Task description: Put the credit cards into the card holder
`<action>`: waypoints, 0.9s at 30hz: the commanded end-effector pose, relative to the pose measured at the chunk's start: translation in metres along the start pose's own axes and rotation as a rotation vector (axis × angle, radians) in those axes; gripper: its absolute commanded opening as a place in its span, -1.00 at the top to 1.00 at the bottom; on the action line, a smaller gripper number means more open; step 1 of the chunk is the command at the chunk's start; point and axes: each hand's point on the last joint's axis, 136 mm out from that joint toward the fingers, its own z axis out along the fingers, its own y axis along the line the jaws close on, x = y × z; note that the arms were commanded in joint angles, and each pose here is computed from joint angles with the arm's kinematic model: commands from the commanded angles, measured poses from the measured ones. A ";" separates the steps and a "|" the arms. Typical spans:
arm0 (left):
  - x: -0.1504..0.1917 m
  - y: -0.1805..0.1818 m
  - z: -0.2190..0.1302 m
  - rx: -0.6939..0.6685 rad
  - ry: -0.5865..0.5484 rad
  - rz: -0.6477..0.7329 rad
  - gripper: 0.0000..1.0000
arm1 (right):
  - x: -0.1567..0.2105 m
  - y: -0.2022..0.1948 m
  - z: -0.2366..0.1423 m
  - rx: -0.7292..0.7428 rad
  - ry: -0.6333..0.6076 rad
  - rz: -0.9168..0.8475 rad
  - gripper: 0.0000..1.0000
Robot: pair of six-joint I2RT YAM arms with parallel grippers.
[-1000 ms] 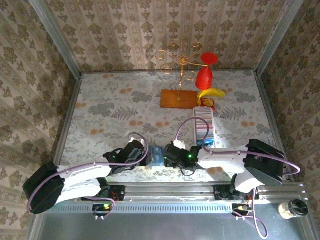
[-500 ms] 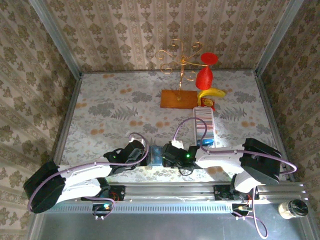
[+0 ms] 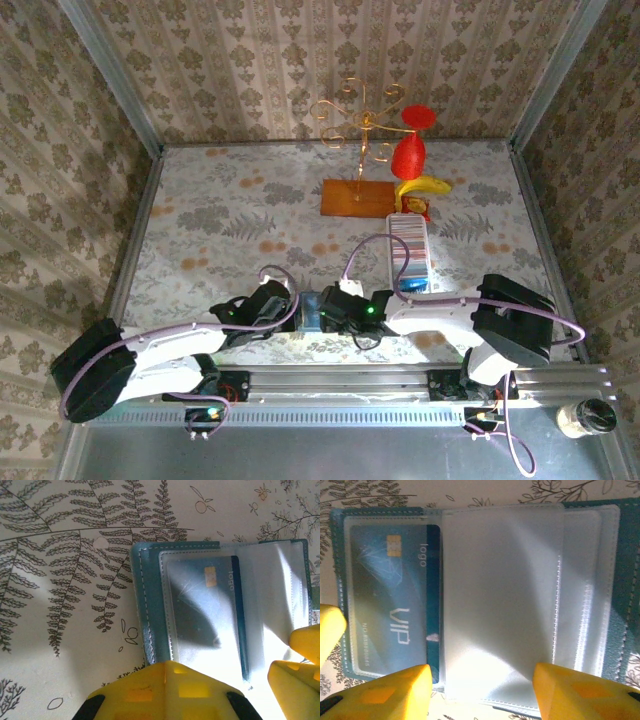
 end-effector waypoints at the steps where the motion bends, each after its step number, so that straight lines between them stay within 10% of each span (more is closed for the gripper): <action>1: 0.005 -0.002 0.003 0.012 0.015 0.010 1.00 | 0.003 0.008 0.010 -0.023 0.018 0.038 -0.15; 27: 0.010 0.014 0.002 -0.009 -0.026 -0.032 1.00 | -0.013 0.067 0.006 -0.372 -0.054 0.190 -0.07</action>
